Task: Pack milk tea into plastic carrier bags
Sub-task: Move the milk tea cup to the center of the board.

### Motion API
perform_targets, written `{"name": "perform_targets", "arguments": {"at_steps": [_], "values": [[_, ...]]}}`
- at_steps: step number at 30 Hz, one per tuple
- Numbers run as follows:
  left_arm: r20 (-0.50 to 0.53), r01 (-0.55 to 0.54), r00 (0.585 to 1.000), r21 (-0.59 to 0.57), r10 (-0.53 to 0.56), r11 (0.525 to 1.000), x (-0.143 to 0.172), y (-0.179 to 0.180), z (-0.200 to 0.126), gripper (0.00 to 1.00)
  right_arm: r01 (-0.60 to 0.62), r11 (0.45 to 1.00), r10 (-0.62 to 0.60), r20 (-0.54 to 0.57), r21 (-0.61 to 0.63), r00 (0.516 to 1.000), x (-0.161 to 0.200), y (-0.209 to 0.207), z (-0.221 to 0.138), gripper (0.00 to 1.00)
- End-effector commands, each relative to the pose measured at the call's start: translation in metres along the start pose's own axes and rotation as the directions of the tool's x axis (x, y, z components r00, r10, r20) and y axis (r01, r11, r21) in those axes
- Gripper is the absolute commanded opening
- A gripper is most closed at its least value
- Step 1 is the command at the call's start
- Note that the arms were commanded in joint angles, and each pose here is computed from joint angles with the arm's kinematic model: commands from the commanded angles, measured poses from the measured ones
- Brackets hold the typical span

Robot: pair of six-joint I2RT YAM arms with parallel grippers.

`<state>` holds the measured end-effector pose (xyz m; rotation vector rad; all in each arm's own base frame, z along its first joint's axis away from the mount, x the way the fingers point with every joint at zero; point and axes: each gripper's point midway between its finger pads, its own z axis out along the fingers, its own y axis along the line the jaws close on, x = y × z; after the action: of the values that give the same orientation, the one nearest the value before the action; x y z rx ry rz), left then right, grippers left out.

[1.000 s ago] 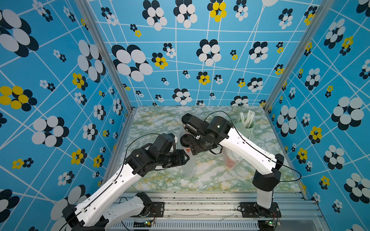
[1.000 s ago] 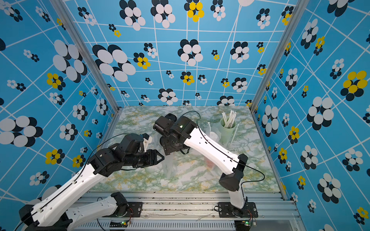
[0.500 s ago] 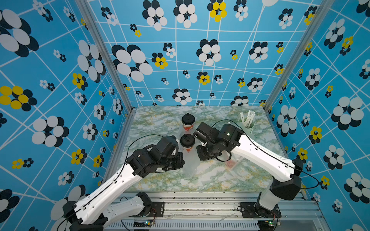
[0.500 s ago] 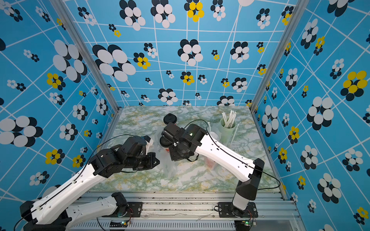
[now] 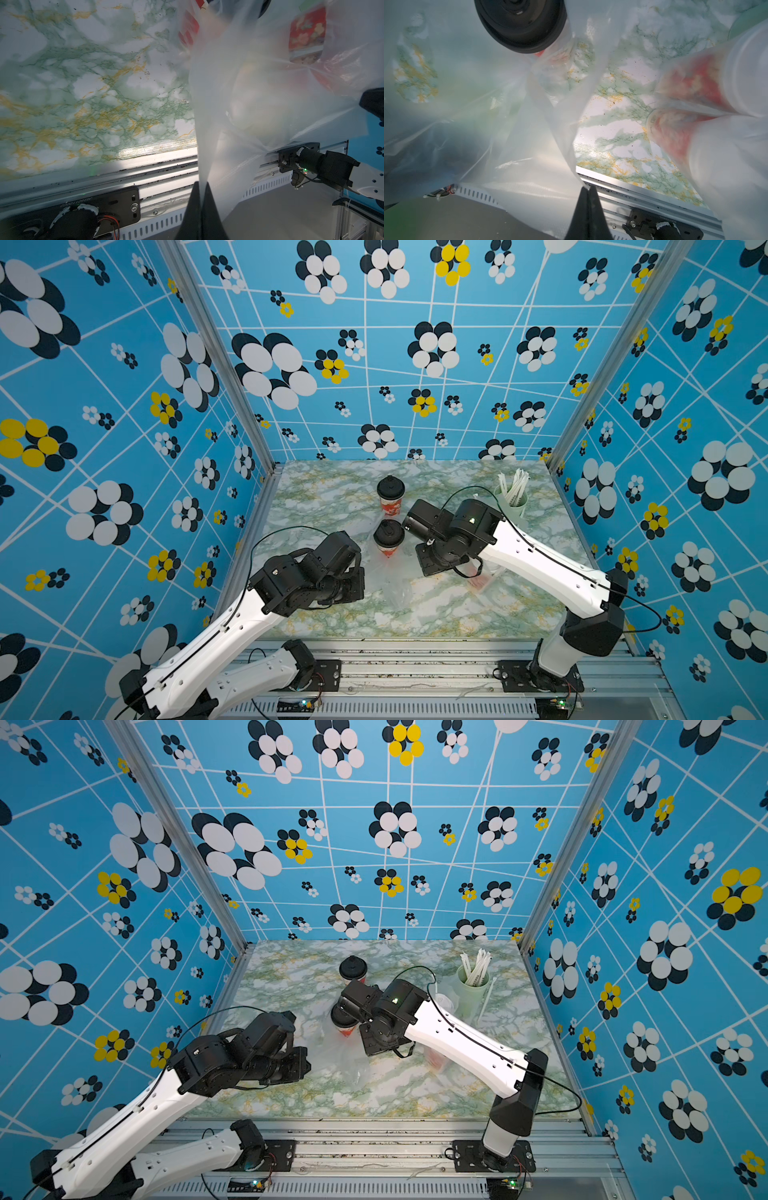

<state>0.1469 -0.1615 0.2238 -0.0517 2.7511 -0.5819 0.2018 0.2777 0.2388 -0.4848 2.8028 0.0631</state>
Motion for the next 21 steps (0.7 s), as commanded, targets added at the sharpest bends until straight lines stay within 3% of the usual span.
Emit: {"name": "perform_targets", "arguments": {"at_steps": [1,5,8,14,21], "values": [[-0.004,-0.008,1.000,0.005,0.008,1.000,0.004,0.004,0.003,0.03,0.015,1.000,-0.015,-0.044,0.018,0.999,0.005,0.000,0.012,0.05],[0.066,-0.008,0.998,0.121,0.000,0.993,-0.009,-0.016,-0.003,0.27,0.011,0.999,-0.011,-0.004,-0.043,1.000,-0.004,0.010,-0.002,0.29],[0.096,-0.010,0.995,0.133,-0.003,0.991,-0.018,-0.019,-0.008,0.32,0.015,0.997,-0.013,0.025,-0.072,1.000,-0.011,0.013,-0.014,0.41],[0.139,-0.016,0.990,0.142,-0.004,0.990,-0.037,-0.020,-0.016,0.41,0.015,0.995,-0.002,0.123,-0.101,0.992,-0.033,0.007,-0.049,0.51],[0.168,-0.012,0.986,0.206,-0.023,0.979,-0.060,-0.027,-0.015,0.42,-0.030,0.991,0.061,0.236,-0.134,0.970,-0.085,-0.019,-0.063,0.55]]}}
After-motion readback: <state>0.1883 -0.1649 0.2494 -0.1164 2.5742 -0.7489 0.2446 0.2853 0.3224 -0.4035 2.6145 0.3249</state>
